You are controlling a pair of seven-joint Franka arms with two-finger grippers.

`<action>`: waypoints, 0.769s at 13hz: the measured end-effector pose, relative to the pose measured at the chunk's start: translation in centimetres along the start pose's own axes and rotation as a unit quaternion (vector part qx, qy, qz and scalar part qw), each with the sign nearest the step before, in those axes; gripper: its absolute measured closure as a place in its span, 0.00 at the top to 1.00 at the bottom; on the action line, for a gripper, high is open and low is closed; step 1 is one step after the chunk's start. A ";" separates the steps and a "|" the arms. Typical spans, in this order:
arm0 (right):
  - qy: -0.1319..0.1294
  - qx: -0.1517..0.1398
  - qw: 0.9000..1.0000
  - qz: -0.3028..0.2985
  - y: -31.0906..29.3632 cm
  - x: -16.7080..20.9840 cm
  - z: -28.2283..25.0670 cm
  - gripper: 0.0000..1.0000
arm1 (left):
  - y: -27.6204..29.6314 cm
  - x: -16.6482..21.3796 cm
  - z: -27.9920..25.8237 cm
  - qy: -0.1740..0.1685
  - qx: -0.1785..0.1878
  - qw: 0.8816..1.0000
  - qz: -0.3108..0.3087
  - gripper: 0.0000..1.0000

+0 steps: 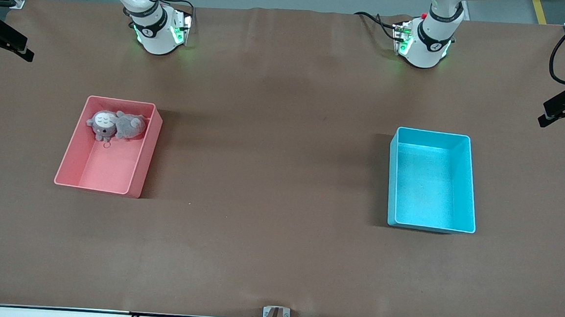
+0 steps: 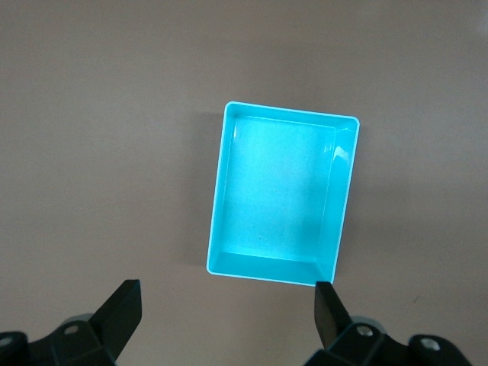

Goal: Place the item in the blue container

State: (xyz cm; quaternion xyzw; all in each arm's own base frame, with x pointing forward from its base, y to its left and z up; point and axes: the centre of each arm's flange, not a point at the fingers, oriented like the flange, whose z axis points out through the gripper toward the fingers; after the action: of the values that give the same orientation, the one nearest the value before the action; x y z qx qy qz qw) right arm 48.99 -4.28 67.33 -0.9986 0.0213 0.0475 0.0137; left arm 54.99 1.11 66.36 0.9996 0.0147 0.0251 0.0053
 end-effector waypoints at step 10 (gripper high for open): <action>-0.036 -0.001 0.999 0.019 1.9 3.0 3.8 1.00 | 0.3 0.0 0.0 0.000 0.000 1.000 0.002 1.00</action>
State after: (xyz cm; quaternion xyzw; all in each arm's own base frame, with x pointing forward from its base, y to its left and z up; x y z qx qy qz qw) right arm 51.49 -6.20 63.22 -0.9956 0.0399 0.0834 0.0130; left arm 55.03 0.83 66.33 0.9996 0.0123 0.0249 0.0054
